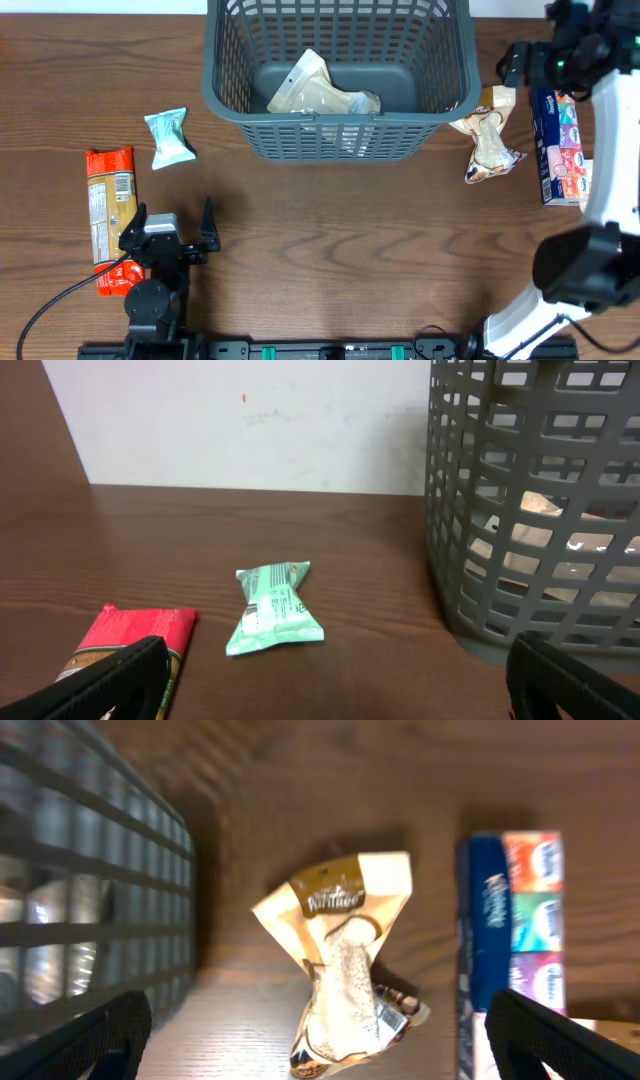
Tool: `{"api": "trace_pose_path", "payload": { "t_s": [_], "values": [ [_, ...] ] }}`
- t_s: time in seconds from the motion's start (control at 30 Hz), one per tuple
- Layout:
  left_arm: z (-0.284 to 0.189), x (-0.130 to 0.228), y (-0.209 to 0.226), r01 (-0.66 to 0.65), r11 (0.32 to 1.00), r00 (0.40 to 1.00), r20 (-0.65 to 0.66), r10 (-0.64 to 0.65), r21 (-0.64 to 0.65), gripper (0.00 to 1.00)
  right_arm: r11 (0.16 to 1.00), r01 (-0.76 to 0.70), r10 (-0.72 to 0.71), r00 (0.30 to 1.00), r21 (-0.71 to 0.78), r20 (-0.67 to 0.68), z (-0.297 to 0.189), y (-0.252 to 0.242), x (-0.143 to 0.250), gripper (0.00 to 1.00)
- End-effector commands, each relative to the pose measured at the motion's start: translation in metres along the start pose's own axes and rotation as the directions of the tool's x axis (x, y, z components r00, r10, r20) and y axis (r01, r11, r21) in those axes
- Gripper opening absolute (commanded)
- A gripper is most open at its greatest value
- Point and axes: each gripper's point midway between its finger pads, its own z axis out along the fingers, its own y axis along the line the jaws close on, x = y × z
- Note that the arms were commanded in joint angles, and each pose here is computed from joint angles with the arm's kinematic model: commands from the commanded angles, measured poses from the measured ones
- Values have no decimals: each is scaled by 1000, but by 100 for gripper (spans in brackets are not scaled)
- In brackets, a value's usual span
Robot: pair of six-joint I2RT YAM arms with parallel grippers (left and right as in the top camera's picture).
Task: Pack container
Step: 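Move the right gripper back to the brown Pantree pouch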
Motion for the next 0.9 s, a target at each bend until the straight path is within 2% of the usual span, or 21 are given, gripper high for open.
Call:
{"api": "trace_pose_path", "payload": {
  "t_s": [0.0,0.2,0.47,0.87],
  "values": [
    [1,18,4,-13,1000,999,-51,11,-26,98,1000,-17,16,997,-5,-69,25,-3,13,99],
    [1,18,4,-13,1000,999,-51,11,-26,99,1000,12,-18,978,-28,-208,70,-6,50,99],
    [1,18,4,-13,1000,999,-51,12,-26,99,997,81,-76,947,3,-313,107,-18,99,99],
    [1,18,4,-13,1000,999,-51,11,-26,99,988,147,-157,910,-57,-384,144,-16,157,99]
  ]
}}
